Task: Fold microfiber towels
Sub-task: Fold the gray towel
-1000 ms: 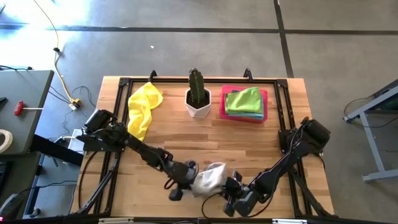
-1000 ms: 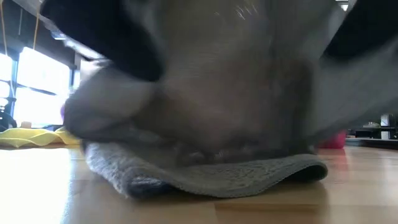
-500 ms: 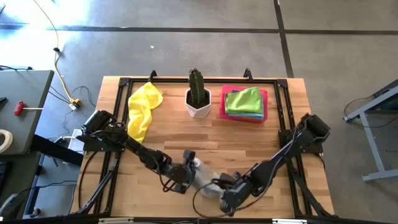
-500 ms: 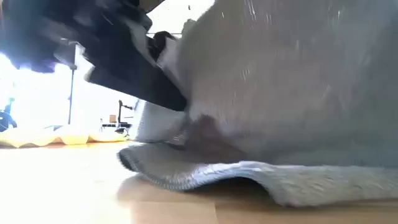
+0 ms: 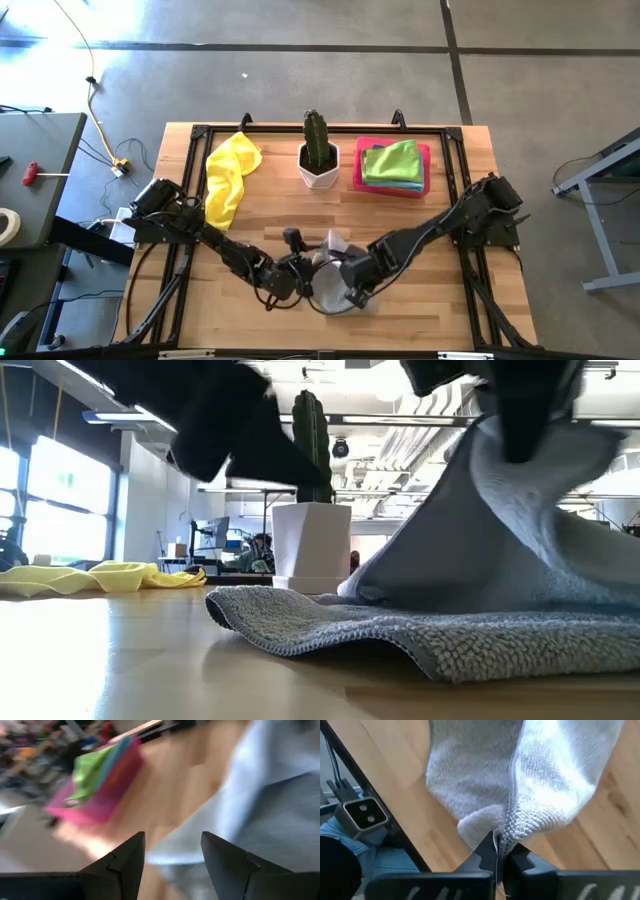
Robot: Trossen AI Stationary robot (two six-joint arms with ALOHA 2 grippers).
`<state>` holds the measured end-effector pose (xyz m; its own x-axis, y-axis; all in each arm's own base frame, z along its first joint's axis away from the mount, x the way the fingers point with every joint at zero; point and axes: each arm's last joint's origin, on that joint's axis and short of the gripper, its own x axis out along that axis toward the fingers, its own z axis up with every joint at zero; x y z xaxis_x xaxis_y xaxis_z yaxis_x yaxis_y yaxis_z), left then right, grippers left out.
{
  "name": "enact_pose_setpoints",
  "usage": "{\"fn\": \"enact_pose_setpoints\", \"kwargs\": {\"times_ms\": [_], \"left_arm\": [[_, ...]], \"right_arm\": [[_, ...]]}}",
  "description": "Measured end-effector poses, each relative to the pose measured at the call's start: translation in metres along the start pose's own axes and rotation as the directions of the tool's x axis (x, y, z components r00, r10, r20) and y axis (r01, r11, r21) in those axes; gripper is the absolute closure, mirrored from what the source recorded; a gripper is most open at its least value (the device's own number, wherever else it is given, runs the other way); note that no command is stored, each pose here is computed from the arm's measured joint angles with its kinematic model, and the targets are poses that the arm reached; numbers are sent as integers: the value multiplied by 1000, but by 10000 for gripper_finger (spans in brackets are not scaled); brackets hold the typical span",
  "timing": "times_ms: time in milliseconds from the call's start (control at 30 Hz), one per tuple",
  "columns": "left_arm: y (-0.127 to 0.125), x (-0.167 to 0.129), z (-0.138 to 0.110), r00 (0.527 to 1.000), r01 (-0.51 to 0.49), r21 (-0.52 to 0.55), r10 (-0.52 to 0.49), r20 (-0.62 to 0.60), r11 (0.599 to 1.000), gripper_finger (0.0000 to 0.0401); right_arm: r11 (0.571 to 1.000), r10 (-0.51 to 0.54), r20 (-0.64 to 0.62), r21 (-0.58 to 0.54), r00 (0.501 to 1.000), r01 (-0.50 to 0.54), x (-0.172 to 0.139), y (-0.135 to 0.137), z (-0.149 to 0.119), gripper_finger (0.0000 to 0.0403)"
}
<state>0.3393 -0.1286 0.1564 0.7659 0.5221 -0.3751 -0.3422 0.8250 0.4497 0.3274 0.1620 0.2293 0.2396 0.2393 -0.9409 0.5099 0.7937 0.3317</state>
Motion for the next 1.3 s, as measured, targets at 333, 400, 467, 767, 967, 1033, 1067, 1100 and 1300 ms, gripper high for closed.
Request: {"fn": "enact_pose_setpoints", "kwargs": {"times_ms": [333, 400, 467, 767, 967, 1033, 1067, 1100, 1300], "left_arm": [[-10, 3, 16, 975, 140, -27, -133, 178, 990, 215], [-14, 8, 12, 976, 134, -23, -128, 179, 991, 215], [-18, 14, 8, 975, 133, -32, -125, 184, 991, 215], [-33, 31, -13, 979, 115, -67, -102, 174, 991, 215], [-33, 36, -15, 976, 133, -118, -110, 186, 984, 215], [-31, 38, -15, 981, 101, -125, -78, 178, 987, 215], [-29, 39, -15, 983, 80, -128, -57, 174, 989, 215], [-28, 40, -15, 985, 58, -129, -36, 169, 990, 215], [-22, 45, -21, 990, -78, -141, 94, 109, 987, 215]], "right_arm": [[999, 31, 28, 8, 999, -32, -4, -13, 27, 403], [999, 47, 38, 13, 998, -48, -4, -13, 31, 403], [997, 72, 37, 13, 997, -73, -5, -13, 33, 403], [996, 90, 32, 23, 995, -91, -5, -14, 37, 403], [989, 147, 59, 16, 987, -148, -6, -11, 42, 403], [986, 166, 71, 10, 984, -167, -7, -9, 43, 403], [984, 180, 77, 6, 981, -181, -7, -7, 44, 403], [981, 194, 82, 2, 977, -195, -7, -6, 45, 403], [970, 242, 71, -29, 968, -240, -9, 3, 40, 403]]}}
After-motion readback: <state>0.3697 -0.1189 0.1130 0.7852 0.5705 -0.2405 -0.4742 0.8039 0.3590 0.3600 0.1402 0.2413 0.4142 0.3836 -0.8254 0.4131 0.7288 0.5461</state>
